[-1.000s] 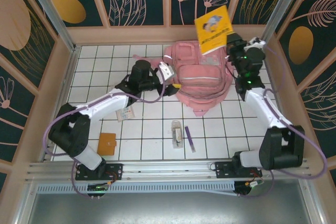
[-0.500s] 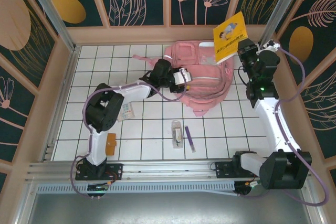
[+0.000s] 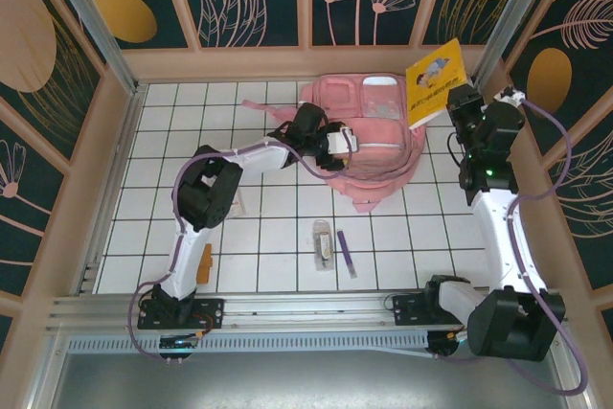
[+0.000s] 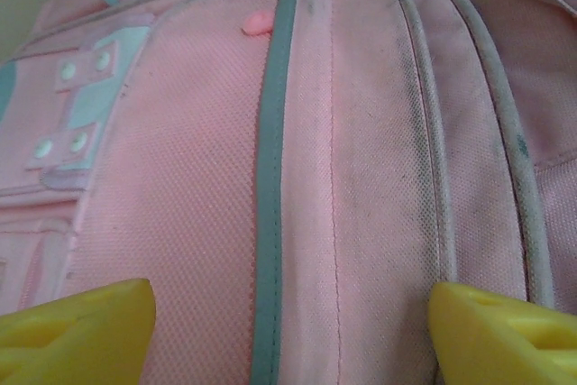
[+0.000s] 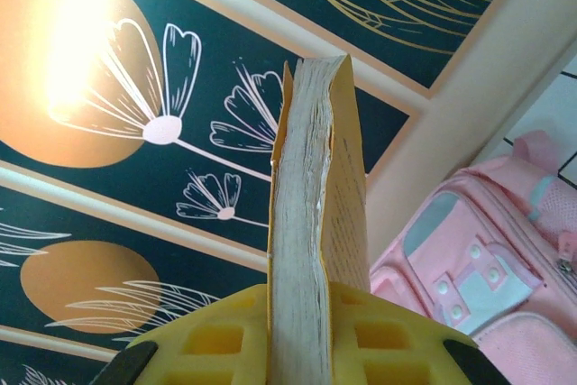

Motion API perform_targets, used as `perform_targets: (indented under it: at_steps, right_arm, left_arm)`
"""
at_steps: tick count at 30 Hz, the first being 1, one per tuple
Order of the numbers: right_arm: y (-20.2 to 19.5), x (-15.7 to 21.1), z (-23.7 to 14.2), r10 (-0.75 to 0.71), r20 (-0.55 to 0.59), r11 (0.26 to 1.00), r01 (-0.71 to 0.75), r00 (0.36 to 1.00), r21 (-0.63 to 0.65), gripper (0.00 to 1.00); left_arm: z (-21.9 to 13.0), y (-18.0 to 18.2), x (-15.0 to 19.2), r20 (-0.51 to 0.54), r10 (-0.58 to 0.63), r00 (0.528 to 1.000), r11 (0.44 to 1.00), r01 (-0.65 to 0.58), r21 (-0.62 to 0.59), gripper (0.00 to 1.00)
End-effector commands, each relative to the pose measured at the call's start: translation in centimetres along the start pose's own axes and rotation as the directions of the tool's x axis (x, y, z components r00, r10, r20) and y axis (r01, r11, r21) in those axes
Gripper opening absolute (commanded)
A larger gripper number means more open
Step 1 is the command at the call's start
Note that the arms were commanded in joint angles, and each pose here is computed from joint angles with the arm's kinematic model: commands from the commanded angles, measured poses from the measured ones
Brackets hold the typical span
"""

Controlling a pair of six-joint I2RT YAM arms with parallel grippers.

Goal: Pack the student bag

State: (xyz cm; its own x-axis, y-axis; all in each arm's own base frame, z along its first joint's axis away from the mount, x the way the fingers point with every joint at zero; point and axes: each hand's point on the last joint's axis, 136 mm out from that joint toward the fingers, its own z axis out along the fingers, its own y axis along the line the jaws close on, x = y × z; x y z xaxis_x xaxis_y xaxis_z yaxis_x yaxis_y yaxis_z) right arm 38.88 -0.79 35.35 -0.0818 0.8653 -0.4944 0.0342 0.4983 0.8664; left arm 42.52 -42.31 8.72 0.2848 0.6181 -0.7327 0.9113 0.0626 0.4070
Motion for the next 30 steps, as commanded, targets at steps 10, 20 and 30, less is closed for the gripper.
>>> perform_targets:
  at_steps: [10, 20, 30]
  right_arm:
    - [2.2, -0.6, -0.9, -0.032, 0.015, 0.995, 0.034, 0.999, -0.091, 0.00]
    - [1.8, -0.1, -0.5, -0.032, -0.008, 0.996, 0.031, 0.999, -0.078, 0.00]
    - [-3.7, 1.4, -2.6, -0.071, -0.067, 0.987, 0.080, 0.995, 0.140, 0.00]
  left_arm:
    - [0.0, -4.4, 1.7, -0.085, -0.051, 0.995, 0.975, 0.068, 0.211, 0.80]
    - [2.0, 1.7, 4.6, -0.222, -0.088, 0.971, 0.994, 0.070, -0.087, 0.27]
    - [-5.6, 9.2, -3.4, -0.005, -0.320, 0.947, 0.870, 0.292, -0.397, 0.00]
